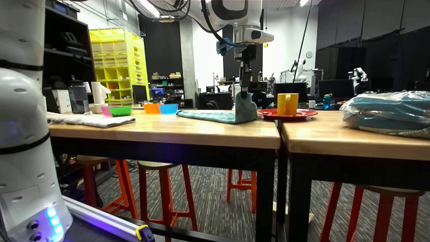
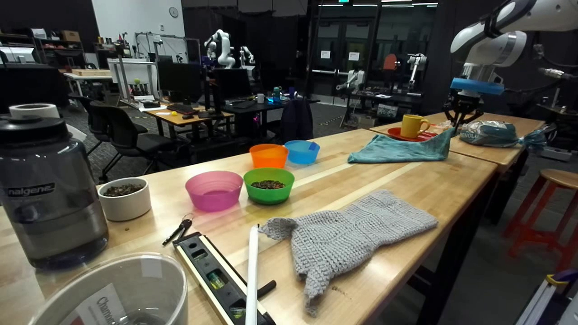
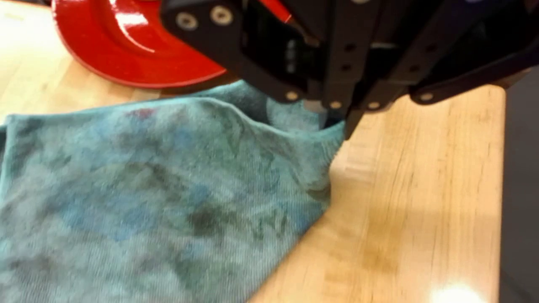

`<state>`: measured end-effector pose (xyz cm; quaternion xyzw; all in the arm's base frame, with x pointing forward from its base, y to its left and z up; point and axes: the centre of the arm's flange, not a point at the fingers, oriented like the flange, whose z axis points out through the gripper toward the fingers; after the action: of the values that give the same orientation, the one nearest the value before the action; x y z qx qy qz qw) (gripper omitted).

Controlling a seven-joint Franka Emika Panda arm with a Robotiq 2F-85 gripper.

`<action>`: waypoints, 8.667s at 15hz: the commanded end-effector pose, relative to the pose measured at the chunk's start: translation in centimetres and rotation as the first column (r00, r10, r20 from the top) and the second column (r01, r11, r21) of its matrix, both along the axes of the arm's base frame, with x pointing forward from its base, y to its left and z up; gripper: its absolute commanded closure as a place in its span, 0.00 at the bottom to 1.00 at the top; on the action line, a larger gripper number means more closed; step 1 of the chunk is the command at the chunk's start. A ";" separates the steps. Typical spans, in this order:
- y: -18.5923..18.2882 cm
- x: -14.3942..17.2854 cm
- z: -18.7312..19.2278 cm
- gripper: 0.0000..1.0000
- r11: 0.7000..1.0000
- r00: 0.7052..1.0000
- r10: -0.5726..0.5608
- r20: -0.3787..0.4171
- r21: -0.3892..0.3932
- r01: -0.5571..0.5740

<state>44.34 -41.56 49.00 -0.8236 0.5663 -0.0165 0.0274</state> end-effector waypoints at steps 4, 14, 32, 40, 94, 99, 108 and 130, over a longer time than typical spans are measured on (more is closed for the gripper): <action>7.4 -0.1 1.0 1.00 0.971 0.971 0.238 -0.001 0.001 -0.238; 16.4 2.8 0.4 1.00 0.856 0.856 0.516 -0.007 -0.032 -0.516; 28.5 6.5 0.3 1.00 0.677 0.678 0.734 0.045 -0.134 -0.724; 33.1 6.9 -0.9 1.00 0.594 0.597 0.802 0.033 -0.158 -0.789; 26.9 7.2 -1.9 0.00 0.308 0.356 0.928 -0.109 -0.314 -0.898; 26.9 8.4 -1.4 0.00 0.255 0.312 0.938 -0.150 -0.312 -0.915; 26.9 8.2 -1.7 0.00 0.276 0.330 0.935 -0.132 -0.315 -0.908; 24.8 8.3 -6.6 0.64 0.302 0.336 0.930 -0.147 -0.217 -0.928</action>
<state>52.59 -16.29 42.94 -0.9934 -0.0153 -0.0837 -0.0774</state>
